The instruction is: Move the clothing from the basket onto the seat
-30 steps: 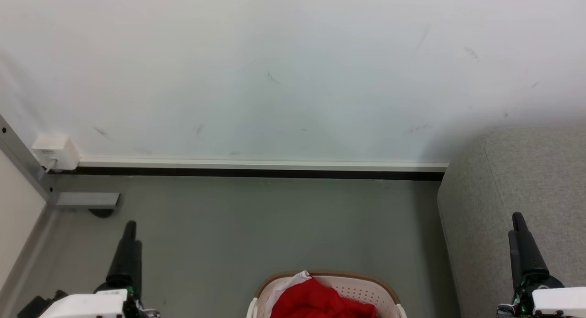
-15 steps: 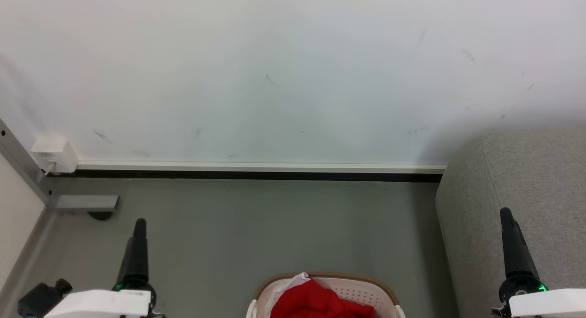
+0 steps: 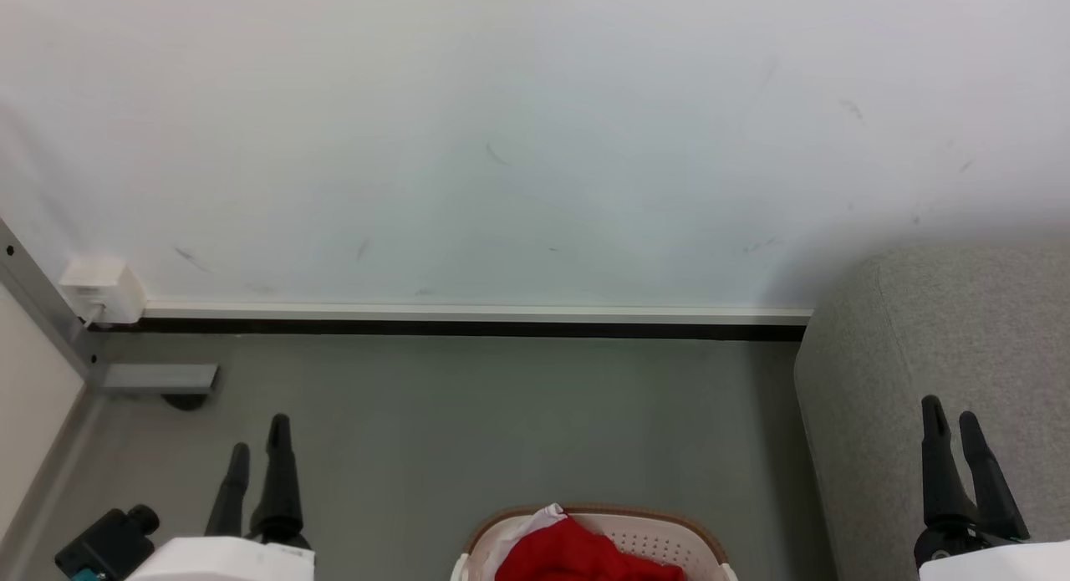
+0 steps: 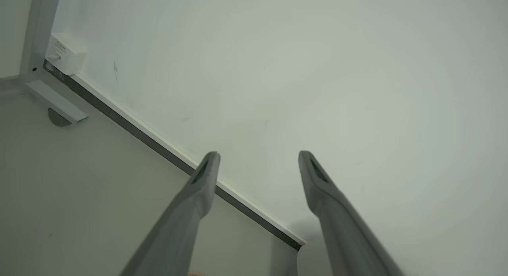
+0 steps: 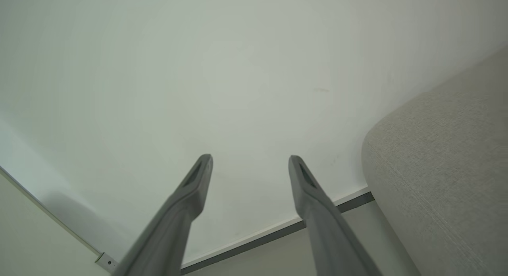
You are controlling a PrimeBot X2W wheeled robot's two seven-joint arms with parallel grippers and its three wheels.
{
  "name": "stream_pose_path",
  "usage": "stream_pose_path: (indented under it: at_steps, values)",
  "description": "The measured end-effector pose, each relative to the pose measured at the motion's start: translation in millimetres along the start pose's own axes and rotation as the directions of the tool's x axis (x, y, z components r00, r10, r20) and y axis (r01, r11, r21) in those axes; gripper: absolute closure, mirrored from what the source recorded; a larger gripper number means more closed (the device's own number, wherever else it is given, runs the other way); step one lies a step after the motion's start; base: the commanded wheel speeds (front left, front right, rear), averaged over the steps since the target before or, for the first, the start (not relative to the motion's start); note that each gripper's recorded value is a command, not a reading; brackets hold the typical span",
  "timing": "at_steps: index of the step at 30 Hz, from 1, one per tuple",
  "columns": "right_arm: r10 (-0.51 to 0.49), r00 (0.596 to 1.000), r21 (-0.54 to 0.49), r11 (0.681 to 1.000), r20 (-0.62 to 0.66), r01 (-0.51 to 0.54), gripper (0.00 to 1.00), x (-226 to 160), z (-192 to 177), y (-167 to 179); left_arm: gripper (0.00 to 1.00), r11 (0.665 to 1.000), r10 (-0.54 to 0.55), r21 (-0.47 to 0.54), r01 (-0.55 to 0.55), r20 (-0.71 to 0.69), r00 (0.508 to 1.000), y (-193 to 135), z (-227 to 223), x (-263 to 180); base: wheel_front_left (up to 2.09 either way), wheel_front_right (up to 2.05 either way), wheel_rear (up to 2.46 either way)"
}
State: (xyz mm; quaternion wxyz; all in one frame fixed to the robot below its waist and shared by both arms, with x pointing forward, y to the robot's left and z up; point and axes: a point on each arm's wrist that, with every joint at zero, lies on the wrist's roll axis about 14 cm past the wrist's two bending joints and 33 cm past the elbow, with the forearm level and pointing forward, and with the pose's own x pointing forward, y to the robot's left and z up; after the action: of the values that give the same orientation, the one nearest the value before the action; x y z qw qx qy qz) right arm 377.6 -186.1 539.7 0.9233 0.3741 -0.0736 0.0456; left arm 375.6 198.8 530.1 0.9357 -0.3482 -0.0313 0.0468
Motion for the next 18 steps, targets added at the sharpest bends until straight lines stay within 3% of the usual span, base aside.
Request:
stream_pose_path:
  at_steps: [18]
  values:
    - [-0.001,0.999,-0.21,0.978,-0.033,-0.006,0.0,-4,-12,-3,0.0,0.976,0.001,0.22,-0.005,0.017,1.0,2,-5,-6,0.0,0.0,0.0]
